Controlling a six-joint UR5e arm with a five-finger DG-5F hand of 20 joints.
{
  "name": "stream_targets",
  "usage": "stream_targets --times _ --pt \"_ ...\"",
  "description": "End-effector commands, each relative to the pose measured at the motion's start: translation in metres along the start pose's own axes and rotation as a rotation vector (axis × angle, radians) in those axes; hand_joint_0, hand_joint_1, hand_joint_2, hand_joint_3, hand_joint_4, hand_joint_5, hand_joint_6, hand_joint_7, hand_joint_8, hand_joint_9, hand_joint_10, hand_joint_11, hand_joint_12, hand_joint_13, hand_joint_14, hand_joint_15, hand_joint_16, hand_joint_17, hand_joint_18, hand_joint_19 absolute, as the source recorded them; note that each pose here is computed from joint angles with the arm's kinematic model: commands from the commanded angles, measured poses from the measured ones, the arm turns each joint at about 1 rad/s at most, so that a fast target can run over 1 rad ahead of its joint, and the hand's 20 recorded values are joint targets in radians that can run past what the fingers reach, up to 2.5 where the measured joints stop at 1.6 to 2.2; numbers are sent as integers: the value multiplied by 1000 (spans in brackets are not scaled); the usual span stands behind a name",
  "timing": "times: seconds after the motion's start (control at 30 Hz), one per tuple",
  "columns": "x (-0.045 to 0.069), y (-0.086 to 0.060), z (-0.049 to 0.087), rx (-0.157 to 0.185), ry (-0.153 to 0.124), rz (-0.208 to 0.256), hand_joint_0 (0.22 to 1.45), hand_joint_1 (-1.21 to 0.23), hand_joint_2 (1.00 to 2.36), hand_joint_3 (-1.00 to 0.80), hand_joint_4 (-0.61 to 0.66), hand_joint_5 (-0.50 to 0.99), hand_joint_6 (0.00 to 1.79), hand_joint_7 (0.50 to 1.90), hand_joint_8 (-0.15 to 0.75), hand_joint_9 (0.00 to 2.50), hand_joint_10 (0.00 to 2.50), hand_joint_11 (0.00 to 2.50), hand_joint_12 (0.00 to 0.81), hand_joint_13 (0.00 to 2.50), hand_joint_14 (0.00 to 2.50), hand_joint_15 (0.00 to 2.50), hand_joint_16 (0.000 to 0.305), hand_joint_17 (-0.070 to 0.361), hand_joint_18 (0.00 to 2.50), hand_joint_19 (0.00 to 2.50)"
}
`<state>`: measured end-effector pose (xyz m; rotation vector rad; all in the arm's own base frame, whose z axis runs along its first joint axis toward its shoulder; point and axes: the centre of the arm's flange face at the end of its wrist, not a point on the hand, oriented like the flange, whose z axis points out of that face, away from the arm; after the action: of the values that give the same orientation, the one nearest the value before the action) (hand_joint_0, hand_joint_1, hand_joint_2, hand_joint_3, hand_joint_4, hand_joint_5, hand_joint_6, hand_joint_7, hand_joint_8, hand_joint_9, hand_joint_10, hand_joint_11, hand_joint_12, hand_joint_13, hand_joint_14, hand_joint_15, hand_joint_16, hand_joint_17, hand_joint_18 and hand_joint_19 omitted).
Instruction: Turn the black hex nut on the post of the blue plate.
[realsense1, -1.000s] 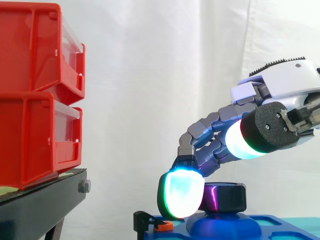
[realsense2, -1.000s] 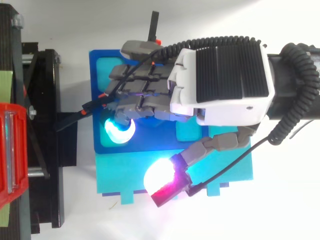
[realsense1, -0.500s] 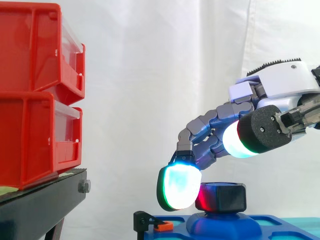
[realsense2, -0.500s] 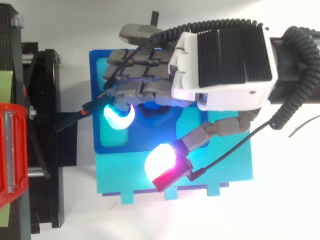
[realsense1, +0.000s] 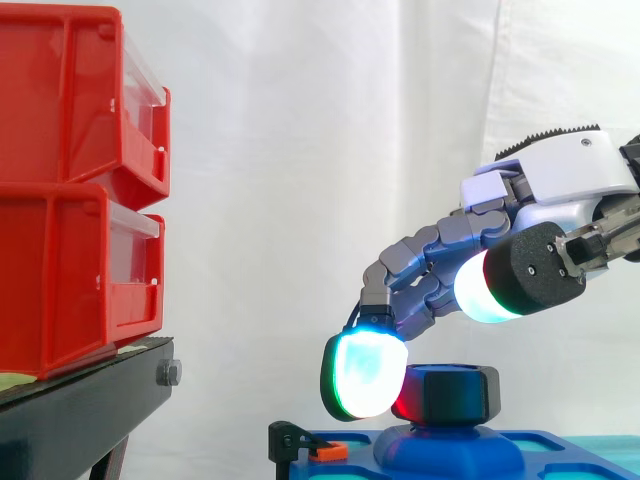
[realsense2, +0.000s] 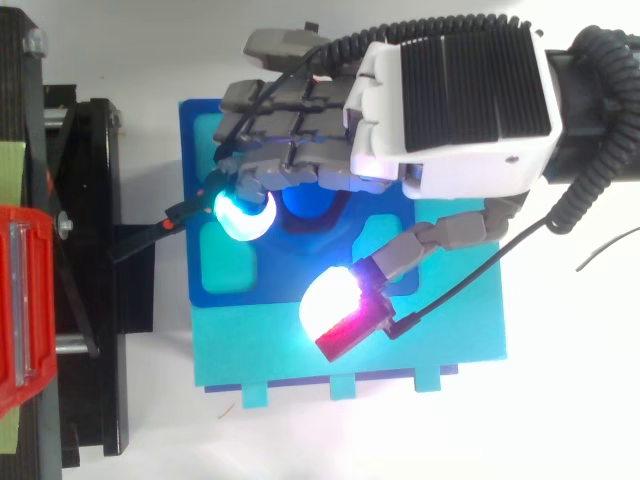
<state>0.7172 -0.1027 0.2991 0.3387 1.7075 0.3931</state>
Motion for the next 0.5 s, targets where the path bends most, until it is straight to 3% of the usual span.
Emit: stream_targets --times 0.0,0.47 --pt "-2 -4 -1 -4 3 -7 460 -395 1000 -500 275 -177 503 907 307 368 2 0 417 84 0 0 62 140 0 130" --pt "-7 -15 -5 -18 9 -11 461 -394 1000 -500 278 -176 503 908 307 369 1 0 417 87 1 0 62 139 0 127"
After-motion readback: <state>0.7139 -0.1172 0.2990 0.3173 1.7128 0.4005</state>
